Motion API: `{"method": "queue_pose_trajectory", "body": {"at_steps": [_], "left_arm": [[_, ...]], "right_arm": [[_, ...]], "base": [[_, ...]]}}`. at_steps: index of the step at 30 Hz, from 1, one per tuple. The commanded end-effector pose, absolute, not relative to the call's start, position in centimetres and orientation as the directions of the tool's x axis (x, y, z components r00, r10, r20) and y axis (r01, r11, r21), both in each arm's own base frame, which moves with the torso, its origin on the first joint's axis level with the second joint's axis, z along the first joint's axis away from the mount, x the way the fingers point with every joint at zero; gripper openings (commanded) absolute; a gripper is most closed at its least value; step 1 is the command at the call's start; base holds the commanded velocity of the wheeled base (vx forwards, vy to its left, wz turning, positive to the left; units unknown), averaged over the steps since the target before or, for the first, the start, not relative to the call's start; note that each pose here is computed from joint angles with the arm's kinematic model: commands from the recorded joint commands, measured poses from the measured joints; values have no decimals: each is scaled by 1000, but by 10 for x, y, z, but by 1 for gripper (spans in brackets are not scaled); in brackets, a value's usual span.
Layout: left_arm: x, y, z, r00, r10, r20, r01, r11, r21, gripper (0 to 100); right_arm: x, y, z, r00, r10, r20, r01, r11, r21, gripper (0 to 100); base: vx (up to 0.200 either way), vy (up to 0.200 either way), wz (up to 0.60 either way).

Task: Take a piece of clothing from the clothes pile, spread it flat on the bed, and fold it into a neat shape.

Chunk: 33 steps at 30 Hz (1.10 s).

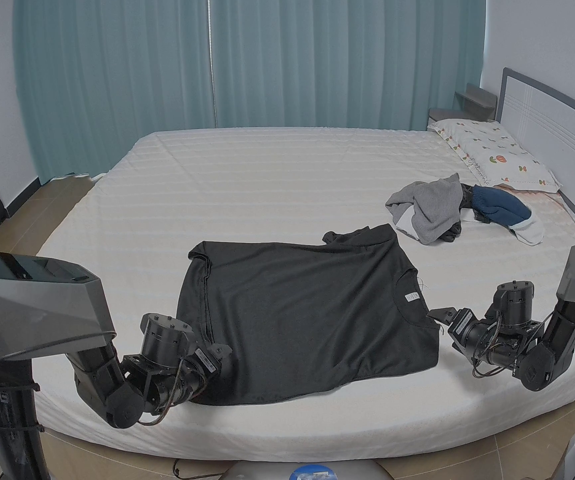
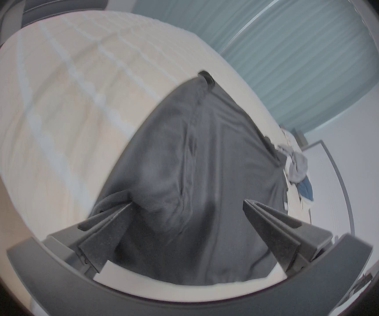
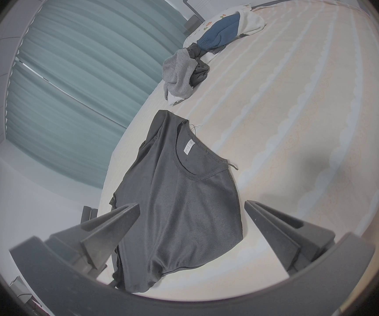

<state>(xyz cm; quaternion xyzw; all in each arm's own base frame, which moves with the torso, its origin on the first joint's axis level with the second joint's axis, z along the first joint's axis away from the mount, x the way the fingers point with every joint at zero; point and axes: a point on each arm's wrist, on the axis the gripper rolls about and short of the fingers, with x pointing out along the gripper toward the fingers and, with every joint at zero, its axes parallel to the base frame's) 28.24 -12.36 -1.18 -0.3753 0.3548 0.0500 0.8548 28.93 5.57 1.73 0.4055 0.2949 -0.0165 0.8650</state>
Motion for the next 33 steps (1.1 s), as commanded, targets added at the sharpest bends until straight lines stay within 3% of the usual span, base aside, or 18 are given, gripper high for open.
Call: {"method": "queue_pose_trajectory", "body": {"at_steps": [1, 17, 27, 33], "left_arm": [[289, -108, -17, 762, -131, -634, -386, 694, -608, 100], [276, -53, 9, 787, -6, -616, -439, 697, -567, 100], [291, -58, 0, 777, -129, -616, -348, 727, -591, 100], [303, -62, -12, 769, -137, -625, -347, 731, -588, 100]], "right_arm": [[290, 56, 15, 822, 211, -529, 272, 671, 690, 100], [290, 54, 15, 823, 205, -529, 277, 668, 690, 100], [290, 54, 15, 823, 205, -529, 277, 668, 690, 100], [290, 54, 15, 823, 205, -530, 278, 669, 690, 100]], "base": [[0, 0, 0], [0, 0, 0], [0, 0, 0], [0, 0, 0]]}}
